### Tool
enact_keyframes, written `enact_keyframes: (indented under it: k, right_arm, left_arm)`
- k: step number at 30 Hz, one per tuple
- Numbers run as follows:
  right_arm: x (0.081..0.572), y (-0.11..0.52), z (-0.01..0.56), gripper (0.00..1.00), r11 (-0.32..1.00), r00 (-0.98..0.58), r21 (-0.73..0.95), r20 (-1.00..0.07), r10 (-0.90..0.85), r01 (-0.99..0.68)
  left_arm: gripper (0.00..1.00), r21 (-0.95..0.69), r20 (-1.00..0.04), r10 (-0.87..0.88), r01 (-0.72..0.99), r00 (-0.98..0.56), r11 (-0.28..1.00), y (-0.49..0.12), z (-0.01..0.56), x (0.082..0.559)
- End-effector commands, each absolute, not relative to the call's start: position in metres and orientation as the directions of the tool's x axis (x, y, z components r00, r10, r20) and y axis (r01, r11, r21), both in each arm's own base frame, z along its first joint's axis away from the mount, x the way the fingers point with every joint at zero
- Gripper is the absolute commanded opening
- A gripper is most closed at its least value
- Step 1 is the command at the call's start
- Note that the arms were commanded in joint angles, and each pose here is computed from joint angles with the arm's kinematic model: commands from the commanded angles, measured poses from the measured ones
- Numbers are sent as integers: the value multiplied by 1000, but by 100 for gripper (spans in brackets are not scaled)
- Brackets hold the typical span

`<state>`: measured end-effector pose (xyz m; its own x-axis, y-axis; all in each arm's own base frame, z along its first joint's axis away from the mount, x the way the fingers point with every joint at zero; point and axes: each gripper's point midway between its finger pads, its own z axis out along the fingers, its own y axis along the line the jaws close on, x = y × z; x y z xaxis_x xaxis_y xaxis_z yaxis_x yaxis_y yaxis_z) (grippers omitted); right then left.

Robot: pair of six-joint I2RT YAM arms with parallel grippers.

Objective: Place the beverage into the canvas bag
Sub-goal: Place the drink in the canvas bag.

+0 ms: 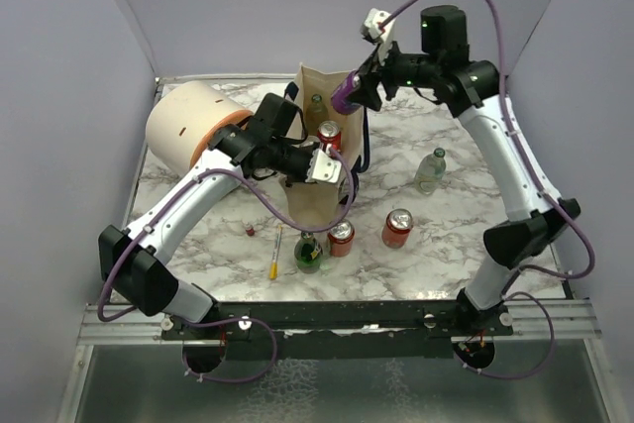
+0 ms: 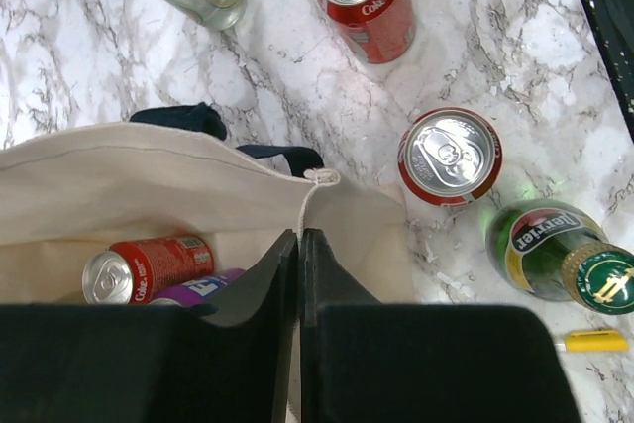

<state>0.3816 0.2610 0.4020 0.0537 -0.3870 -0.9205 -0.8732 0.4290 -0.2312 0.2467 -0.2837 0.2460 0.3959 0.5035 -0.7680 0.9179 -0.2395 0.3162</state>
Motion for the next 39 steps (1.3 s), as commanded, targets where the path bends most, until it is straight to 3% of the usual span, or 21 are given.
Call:
enact_keyframes:
  k: [1,20,29,39]
  right_arm:
    - [368,308,393,1,263,56,-148,-943,-327,-953]
    - [367,348,261,1,64,16,-60,-842,-539,-996]
    - [362,357,222,1,27,11,-35,-785,-619,-999]
    - [380,356,180,1,86,-29,-43,-720,-694,-995]
  left_arm:
    - [4,290,-773,478,902,418,-320,-281,236,221]
    - [1,207,-710,549,876,441,-436,-254,193,189]
    - [1,246,-713,553,892,432,-379,-257,201,197]
    - [1,284,-711,567,908,416,-309,-254,212,202]
